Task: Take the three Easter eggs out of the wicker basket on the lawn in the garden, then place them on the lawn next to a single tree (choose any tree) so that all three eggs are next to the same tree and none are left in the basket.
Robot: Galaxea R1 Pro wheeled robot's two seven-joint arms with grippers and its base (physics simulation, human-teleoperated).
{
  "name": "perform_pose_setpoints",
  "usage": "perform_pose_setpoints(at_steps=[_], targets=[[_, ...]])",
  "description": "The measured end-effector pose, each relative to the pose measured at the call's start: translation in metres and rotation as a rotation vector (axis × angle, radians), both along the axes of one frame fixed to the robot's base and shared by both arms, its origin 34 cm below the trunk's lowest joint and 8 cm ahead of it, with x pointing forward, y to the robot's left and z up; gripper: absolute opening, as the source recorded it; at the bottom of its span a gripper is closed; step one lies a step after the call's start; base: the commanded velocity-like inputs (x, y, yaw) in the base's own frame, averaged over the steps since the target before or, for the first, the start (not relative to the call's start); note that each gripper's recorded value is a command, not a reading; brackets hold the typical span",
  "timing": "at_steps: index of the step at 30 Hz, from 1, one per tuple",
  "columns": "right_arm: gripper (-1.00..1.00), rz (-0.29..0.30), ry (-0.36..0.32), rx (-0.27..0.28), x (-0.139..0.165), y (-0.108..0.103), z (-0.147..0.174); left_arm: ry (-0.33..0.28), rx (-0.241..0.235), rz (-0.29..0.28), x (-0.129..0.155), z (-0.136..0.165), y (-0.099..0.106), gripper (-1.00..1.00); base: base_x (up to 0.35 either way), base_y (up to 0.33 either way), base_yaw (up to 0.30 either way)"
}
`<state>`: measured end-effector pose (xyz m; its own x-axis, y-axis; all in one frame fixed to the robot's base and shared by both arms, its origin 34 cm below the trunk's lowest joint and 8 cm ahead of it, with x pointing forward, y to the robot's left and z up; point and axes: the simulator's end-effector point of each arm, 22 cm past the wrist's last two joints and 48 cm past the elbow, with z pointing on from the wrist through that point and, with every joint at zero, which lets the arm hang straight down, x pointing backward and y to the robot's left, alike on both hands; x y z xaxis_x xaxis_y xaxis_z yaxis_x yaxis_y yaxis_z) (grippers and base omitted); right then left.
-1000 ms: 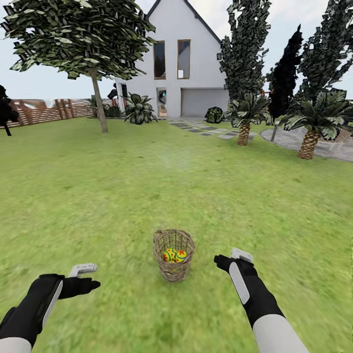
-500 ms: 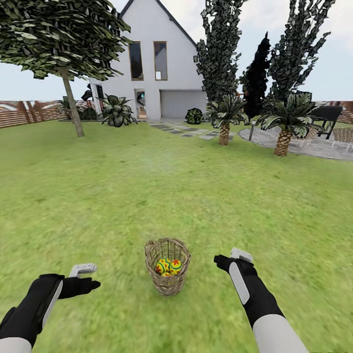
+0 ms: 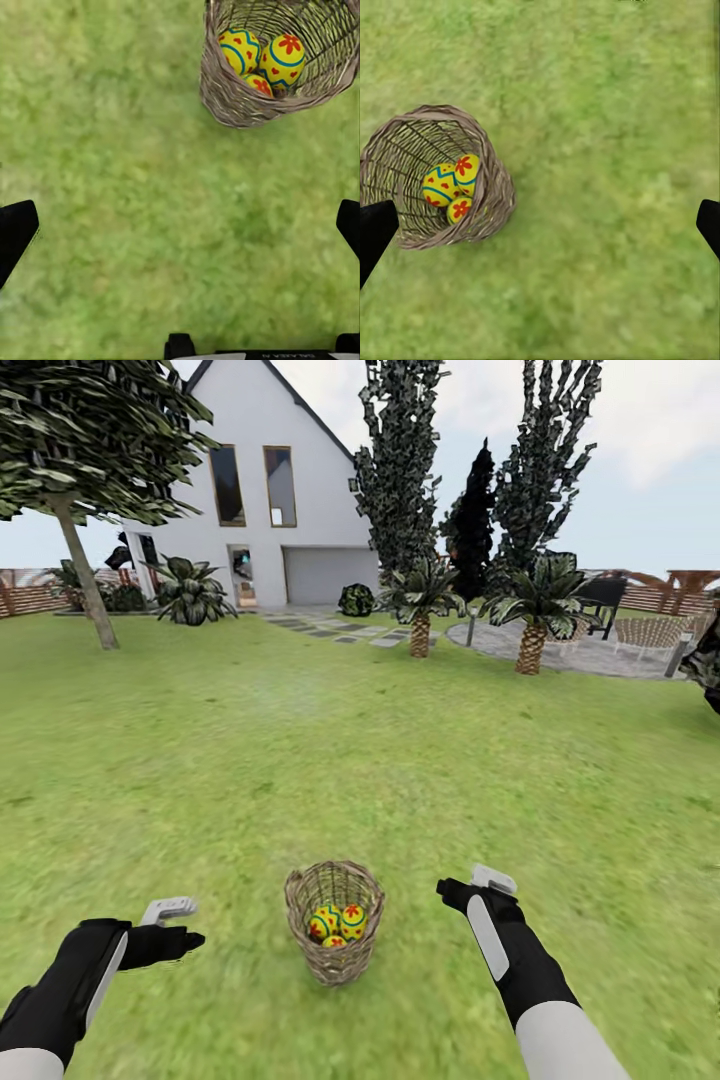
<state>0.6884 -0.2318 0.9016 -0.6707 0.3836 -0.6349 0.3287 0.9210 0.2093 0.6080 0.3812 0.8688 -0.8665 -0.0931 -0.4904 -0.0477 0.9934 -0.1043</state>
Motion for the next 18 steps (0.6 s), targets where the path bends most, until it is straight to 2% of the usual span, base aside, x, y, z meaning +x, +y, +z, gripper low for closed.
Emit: perform_pose_setpoints(at_steps=[18], targets=[[1.0, 0.003, -0.011, 0.0, 0.0008, 0.0014, 0.0071, -0.014, 0.0, 0.0, 0.0018, 0.0067, -0.0004, 1.0, 0.122, 0.316, -0.257]])
